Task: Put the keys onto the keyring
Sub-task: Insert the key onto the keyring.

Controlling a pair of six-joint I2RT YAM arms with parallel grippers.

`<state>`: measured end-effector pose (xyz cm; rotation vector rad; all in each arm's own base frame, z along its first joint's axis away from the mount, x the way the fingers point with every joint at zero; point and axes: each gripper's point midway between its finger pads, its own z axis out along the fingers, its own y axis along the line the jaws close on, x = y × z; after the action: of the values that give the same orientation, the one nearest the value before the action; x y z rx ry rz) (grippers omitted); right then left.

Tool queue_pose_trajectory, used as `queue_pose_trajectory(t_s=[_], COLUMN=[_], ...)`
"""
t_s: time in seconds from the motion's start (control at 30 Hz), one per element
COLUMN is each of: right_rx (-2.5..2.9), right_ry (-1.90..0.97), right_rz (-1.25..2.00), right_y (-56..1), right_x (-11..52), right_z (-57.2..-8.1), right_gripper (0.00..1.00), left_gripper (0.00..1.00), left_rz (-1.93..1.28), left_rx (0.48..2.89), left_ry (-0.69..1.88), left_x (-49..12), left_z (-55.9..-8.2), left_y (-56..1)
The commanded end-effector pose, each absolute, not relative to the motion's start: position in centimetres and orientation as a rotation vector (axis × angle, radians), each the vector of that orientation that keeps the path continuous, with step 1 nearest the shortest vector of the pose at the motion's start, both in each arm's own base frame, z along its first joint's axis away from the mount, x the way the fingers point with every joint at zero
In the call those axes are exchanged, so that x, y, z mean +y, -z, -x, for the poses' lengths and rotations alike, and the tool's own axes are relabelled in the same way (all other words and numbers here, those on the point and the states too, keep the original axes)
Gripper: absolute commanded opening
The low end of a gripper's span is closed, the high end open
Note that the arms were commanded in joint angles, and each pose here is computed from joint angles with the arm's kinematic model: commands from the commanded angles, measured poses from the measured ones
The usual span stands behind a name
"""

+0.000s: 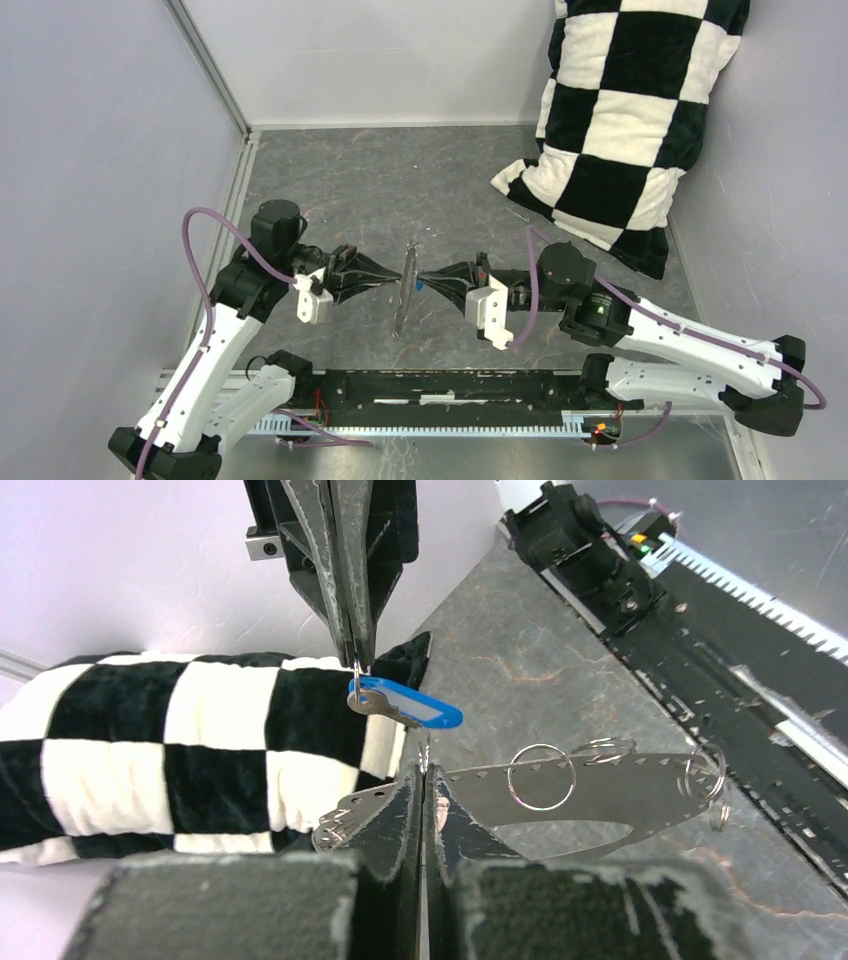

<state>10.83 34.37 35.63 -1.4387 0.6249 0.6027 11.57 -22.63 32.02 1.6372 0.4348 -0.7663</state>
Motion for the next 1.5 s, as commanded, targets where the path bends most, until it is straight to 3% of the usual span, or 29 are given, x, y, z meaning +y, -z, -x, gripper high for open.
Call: queue_pose_trajectory(t_s=[0.0, 0.33, 0.97, 1.17, 1.47], right_rx=[0.637, 0.667, 0.669, 0.896, 1.293], right_ry=[-0.570, -0.568, -0.535, -0.630, -0.812], right_rz=[1.344, 1.328, 1.432, 1.369, 1.226], right_y=[-38.5, -38.8, -38.3, -39.3, -35.8], right_x=[33.3, 32.7, 33.3, 32.8, 33.0], right_z=[-11.4, -11.6, -11.7, -12.2, -12.9], right_gripper=[0.00, 0.00, 0.00, 0.00, 0.00], left_gripper=[0.02, 0.02, 0.02, 0.02, 0.02], left_rz=[-1.642, -1.633, -1.634, -1.690, -1.858], left_rx=[0.211, -0.185, -0.226, -0.238, -0.330], left_ry=[0.586, 0.209, 0.211, 0.110, -0.073], left_x=[-23.1, -23.5, -23.9, -23.8, -23.4], left_z=[-12.2, -12.5, -11.4, -12.5, -14.5], left_y=[-34.9, -35.6, -35.4, -32.9, -29.1])
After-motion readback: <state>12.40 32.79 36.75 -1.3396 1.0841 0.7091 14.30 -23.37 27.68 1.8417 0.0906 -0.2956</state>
